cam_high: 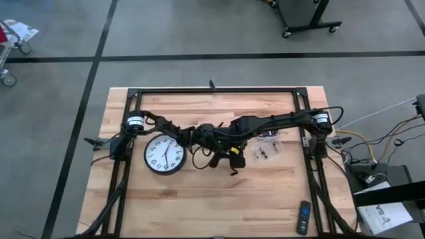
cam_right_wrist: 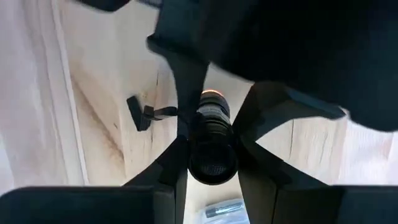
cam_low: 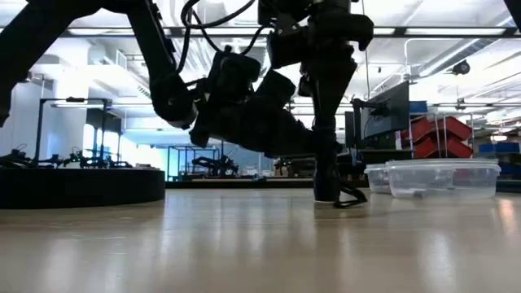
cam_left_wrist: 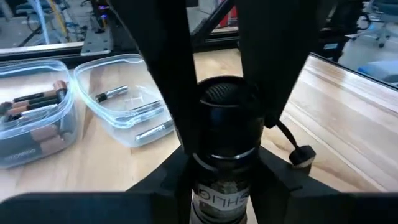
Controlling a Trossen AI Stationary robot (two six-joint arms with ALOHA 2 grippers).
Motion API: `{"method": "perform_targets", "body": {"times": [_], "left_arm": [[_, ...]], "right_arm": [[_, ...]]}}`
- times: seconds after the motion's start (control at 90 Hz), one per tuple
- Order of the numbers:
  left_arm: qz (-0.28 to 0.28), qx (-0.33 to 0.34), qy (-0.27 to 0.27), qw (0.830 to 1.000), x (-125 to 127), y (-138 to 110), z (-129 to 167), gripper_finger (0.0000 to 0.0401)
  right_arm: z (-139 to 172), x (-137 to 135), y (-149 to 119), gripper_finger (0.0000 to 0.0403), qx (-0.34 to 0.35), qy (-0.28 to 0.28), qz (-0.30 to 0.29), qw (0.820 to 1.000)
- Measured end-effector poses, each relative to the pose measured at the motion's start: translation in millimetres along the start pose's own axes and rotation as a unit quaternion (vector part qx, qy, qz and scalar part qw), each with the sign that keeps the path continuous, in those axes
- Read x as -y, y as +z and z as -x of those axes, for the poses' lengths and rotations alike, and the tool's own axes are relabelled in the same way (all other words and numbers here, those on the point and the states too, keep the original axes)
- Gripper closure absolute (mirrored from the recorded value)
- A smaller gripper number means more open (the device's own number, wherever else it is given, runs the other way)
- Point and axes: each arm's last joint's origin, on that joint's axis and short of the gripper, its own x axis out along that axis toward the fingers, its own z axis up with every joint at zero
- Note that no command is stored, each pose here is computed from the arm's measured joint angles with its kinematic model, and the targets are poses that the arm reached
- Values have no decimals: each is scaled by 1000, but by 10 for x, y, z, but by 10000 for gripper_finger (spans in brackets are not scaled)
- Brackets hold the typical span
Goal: Insert battery
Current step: Close the black battery compartment
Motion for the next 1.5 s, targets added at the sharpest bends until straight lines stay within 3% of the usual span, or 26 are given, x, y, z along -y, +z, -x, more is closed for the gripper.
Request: {"method": "perform_targets", "body": {"times": [0.322,0.656,0.778,0.878,1.022,1.144,1.344,1.5], "left_arm": [[72,-2,59,996,-13,4,-5,305],[59,-5,104,993,73,13,-48,305],[50,-7,97,994,73,11,-48,304],[51,-27,100,993,64,8,-33,254],[28,-77,104,991,14,-8,40,155],[1,-88,86,992,-16,1,82,112],[-13,-68,-20,997,-9,6,109,113],[-22,-52,-29,998,-32,39,118,140]], "right_arm": [[3,55,-13,316,-1,-31,-144,989],[5,72,-27,316,-5,-32,-252,967],[2,77,-24,316,-5,-31,-282,959],[3,80,-16,316,-2,-28,-301,953],[4,82,-13,316,-2,-26,-290,957],[4,84,-14,316,-3,-26,-264,964],[4,80,-13,316,-4,-26,-194,981],[3,80,-9,316,-3,-32,-111,993]]}}
